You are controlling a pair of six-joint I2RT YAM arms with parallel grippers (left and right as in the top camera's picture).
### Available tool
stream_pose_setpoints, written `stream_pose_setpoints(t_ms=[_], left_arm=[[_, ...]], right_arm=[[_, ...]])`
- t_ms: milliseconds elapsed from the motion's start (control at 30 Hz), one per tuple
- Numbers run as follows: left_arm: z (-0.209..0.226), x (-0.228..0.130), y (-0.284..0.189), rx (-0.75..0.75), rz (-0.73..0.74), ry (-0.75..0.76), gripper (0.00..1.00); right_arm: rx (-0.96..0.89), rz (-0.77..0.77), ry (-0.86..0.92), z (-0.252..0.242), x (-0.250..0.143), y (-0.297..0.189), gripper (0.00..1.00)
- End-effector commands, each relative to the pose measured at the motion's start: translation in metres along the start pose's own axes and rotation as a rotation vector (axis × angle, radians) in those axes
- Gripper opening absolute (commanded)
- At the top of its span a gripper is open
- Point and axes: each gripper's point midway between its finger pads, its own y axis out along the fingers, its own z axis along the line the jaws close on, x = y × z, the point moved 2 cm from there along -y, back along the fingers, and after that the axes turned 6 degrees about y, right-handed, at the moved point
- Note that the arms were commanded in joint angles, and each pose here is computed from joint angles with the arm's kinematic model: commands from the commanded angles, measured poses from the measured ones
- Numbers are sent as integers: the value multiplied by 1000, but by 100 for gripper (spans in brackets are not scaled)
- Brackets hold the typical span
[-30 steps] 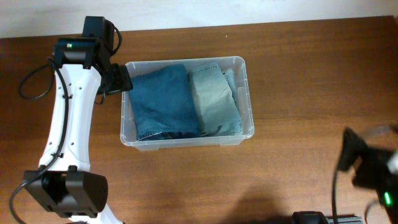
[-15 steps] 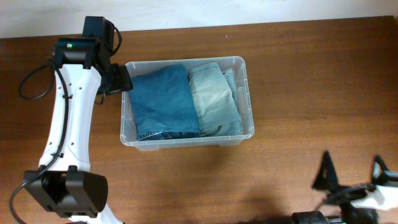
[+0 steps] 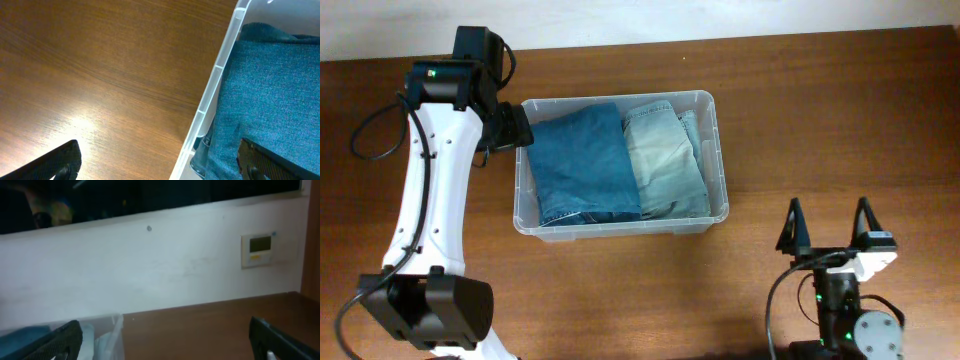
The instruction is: Pack container
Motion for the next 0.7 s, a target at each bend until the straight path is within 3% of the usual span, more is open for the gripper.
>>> stream_pose_setpoints(t_ms=[0,433,667], left_arm=[[2,1,-1,13,-8,0,99],[2,1,-1,13,-7,0,99],[2,1,-1,13,-8,0,99]], right_arm=[[12,16,9,-2,-19,2,98],[-29,169,2,-18,-86,3,99],[-43,241,-1,-22,-102,0,98]])
